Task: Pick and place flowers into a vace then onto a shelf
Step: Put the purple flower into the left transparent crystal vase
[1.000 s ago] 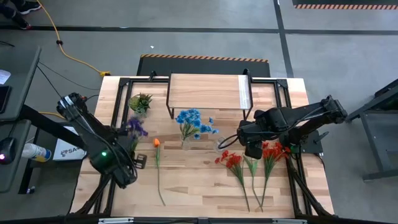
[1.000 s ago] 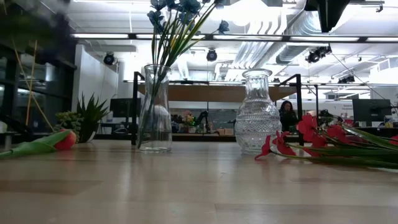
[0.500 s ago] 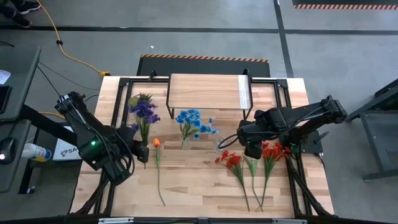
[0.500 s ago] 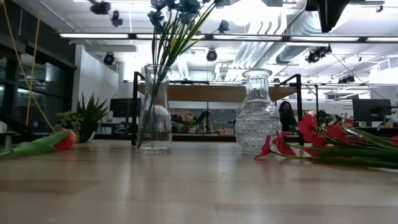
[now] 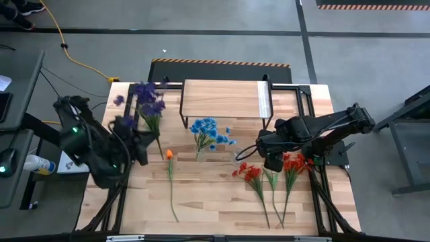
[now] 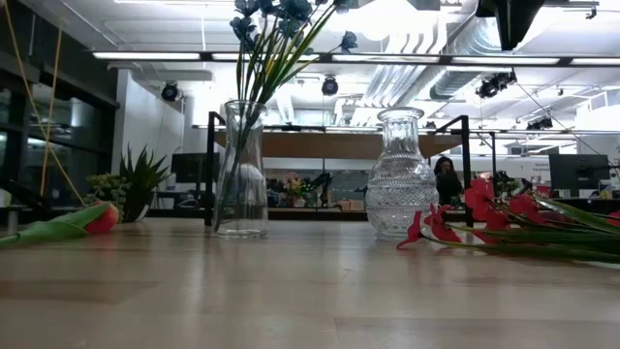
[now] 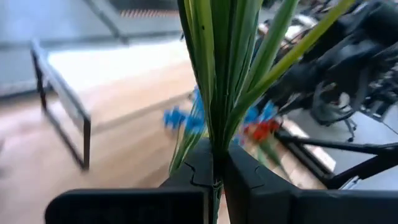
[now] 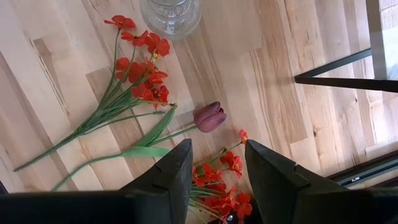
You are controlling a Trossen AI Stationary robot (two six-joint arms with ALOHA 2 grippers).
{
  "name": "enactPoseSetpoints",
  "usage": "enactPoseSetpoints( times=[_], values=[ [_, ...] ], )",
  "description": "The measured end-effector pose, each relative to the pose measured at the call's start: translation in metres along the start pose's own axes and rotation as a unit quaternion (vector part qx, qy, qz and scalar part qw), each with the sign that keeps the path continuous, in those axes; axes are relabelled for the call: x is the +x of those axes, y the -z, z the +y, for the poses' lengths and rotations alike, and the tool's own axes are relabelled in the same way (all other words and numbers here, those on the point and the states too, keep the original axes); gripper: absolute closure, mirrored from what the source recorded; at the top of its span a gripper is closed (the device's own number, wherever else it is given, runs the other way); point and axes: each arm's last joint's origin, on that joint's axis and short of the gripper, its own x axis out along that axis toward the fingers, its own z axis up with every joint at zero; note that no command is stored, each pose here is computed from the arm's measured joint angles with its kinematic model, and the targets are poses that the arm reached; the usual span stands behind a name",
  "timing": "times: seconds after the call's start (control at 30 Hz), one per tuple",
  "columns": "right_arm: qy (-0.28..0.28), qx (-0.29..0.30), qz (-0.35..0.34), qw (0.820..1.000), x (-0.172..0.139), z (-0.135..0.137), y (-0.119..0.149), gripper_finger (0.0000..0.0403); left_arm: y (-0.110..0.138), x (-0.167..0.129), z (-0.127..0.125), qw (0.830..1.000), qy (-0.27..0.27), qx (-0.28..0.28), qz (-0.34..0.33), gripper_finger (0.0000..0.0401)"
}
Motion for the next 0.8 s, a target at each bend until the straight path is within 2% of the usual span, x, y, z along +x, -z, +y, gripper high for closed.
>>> enactPoseSetpoints(
  times=[0.17, 0.37, 0.8],
  values=[
    [0.0, 0.0, 0.0, 1.0, 0.0, 0.0, 0.0, 0.0263, -0.037, -0.015, 0.0, 0.997, 0.021, 0.047, -0.052, 0.0355],
    [0.016, 0.0, -0.012, 1.0, 0.0, -0.001, -0.001, 0.0263, -0.067, -0.027, 0.006, 0.991, 0.023, 0.086, -0.095, 0.0355],
    [0.032, 0.001, -0.026, 0.999, 0.0, -0.002, -0.002, 0.0263, -0.09, -0.036, 0.026, 0.984, 0.01, 0.106, -0.14, 0.0355]
  ],
)
